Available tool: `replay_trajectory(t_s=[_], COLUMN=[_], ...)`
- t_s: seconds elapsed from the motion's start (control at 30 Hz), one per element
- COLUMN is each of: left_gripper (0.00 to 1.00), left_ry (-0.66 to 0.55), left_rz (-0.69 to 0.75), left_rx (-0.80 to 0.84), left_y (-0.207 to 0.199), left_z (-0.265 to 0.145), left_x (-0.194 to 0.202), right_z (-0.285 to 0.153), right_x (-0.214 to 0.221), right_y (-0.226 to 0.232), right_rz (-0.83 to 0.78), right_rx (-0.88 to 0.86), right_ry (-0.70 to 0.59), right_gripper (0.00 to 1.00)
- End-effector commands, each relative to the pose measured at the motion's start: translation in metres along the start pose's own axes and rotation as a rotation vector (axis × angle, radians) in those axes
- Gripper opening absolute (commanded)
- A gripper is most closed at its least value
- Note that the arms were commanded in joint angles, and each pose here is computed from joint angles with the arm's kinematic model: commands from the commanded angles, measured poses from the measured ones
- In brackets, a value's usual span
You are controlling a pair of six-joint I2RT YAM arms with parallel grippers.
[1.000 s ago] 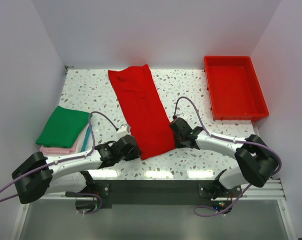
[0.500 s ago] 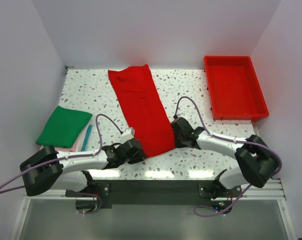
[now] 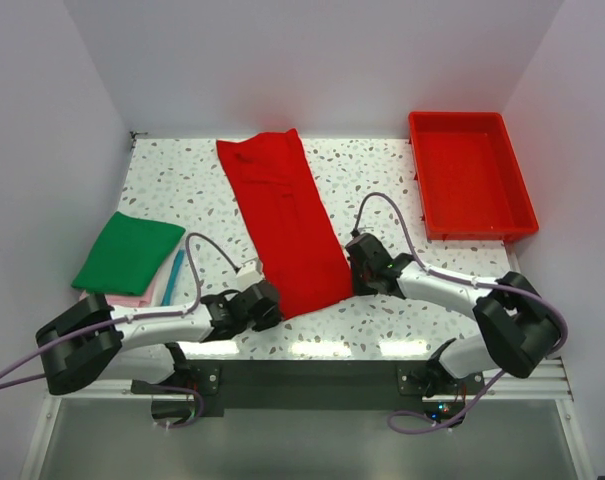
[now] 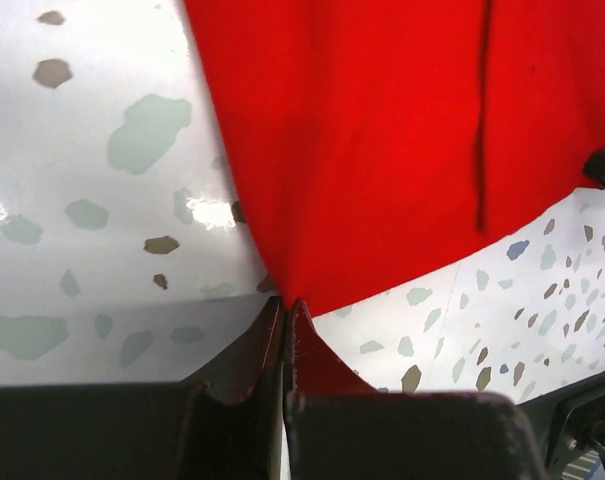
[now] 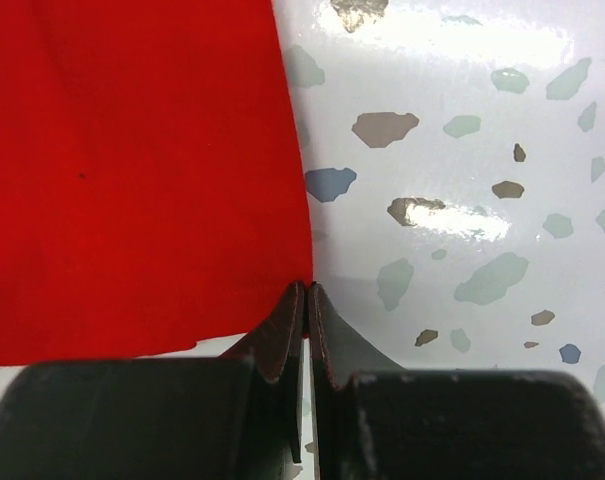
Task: Fold and stack the t-shirts
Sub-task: Fold the tshirt
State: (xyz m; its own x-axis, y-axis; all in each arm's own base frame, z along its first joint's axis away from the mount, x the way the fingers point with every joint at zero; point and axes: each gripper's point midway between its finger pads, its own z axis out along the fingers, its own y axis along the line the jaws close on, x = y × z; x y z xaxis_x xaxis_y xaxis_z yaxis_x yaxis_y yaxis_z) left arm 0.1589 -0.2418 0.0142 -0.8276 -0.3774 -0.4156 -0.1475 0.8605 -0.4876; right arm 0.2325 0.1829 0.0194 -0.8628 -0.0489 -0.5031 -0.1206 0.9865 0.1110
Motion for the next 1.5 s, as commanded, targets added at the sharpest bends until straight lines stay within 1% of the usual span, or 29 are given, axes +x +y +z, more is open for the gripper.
replay_trajectory(t_s=[0.0,0.17,0.23,0.27,0.33,0.4,0.43,0.57,0.6,0.73,0.8,0.83,0.87,0.93,0.97,1.0,1.03,1.07,1.1,1.13,1.17,1.2,1.23,1.27,1.3,1.33,1.37,1.4,1.47], left_gripper=[0.0,0.0,0.0,0.0,0.0,0.0,0.0,0.0,0.0,0.0,0.0,0.0,0.0,0.0,0.0,0.0,0.0,0.0,0.0,0.0,0.0,0.0,0.0,0.0,0.0,0.0,0.0,0.0,0.0], left_ry=[-0.021,-0.007,0.003,0.008,0.024,0.039,0.044,0.067,0.081,0.08,0.055,0.012,-0.016,-0.077,-0.093,-0.129,-0.142,-0.174,-0.208,-0.239,-0.242,-0.259,-0.255,-0.277,-0.286,-0.29,-0.318,-0.333,-0.368], left_rz=[-0.03,-0.038,-0.041,-0.046,-0.048,-0.047,-0.045,-0.037,-0.017,-0.007,-0.008,-0.006,0.009,0.006,0.041,0.007,0.004,0.014,-0.01,-0.022,-0.013,-0.033,-0.039,-0.046,-0.067,-0.077,-0.093,-0.114,-0.147], left_rx=[-0.048,-0.094,-0.085,-0.09,-0.086,-0.089,-0.088,-0.093,-0.084,-0.086,-0.054,-0.036,0.006,0.024,0.031,0.023,0.026,0.058,0.051,0.067,0.098,0.06,0.056,0.074,0.038,0.037,0.064,0.034,0.039], left_y=[0.021,0.041,0.043,0.046,0.05,0.053,0.054,0.054,0.052,0.05,0.04,0.034,0.019,0.006,0.0,-0.006,-0.01,-0.021,-0.02,-0.028,-0.037,-0.031,-0.032,-0.042,-0.035,-0.036,-0.045,-0.039,-0.044], left_z=[-0.007,-0.016,-0.02,-0.021,-0.024,-0.027,-0.028,-0.038,-0.042,-0.054,-0.059,-0.06,-0.063,-0.065,-0.065,-0.063,-0.062,-0.063,-0.059,-0.056,-0.059,-0.05,-0.046,-0.046,-0.035,-0.031,-0.03,-0.02,-0.016], left_x=[0.0,0.004,0.006,0.007,0.012,0.018,0.02,0.033,0.04,0.047,0.039,0.03,0.021,-0.001,-0.01,-0.03,-0.04,-0.053,-0.07,-0.089,-0.092,-0.106,-0.112,-0.125,-0.137,-0.143,-0.156,-0.168,-0.189], right_z=[-0.007,-0.013,-0.017,-0.016,-0.023,-0.025,-0.028,-0.046,-0.049,-0.067,-0.077,-0.08,-0.087,-0.086,-0.095,-0.097,-0.088,-0.096,-0.093,-0.088,-0.082,-0.077,-0.076,-0.056,-0.051,-0.042,-0.033,-0.025,-0.02], right_x=[-0.004,0.01,0.013,0.026,0.029,0.043,0.05,0.065,0.069,0.074,0.061,0.058,0.041,0.03,0.009,0.001,-0.004,-0.023,-0.032,-0.05,-0.06,-0.067,-0.095,-0.097,-0.111,-0.122,-0.138,-0.146,-0.175], right_y=[-0.002,0.002,0.005,0.005,0.011,0.01,0.015,0.022,0.021,0.02,0.02,0.017,0.019,0.014,0.02,0.022,0.025,0.036,0.04,0.048,0.05,0.055,0.055,0.053,0.056,0.049,0.054,0.054,0.057], right_rz=[0.044,0.074,0.102,0.111,0.15,0.176,0.161,0.211,0.216,0.21,0.2,0.185,0.164,0.121,0.114,0.075,0.052,0.048,0.018,0.0,-0.002,-0.002,0.043,0.03,0.042,0.054,0.046,0.047,0.066], right_rx=[-0.025,-0.092,-0.121,-0.146,-0.194,-0.2,-0.213,-0.287,-0.286,-0.308,-0.313,-0.29,-0.281,-0.215,-0.206,-0.193,-0.157,-0.174,-0.165,-0.158,-0.143,-0.155,-0.163,-0.14,-0.147,-0.122,-0.111,-0.099,-0.1], right_ry=[-0.025,0.001,-0.013,0.019,-0.005,0.008,0.011,-0.018,-0.02,-0.062,-0.107,-0.116,-0.168,-0.181,-0.229,-0.239,-0.225,-0.257,-0.262,-0.274,-0.276,-0.259,-0.29,-0.252,-0.269,-0.27,-0.271,-0.271,-0.298], right_gripper=[0.0,0.0,0.0,0.0,0.0,0.0,0.0,0.0,0.0,0.0,0.0,0.0,0.0,0.0,0.0,0.0,0.0,0.0,0.0,0.0,0.0,0.0,0.0,0.0,0.0,0.0,0.0,0.0,0.0])
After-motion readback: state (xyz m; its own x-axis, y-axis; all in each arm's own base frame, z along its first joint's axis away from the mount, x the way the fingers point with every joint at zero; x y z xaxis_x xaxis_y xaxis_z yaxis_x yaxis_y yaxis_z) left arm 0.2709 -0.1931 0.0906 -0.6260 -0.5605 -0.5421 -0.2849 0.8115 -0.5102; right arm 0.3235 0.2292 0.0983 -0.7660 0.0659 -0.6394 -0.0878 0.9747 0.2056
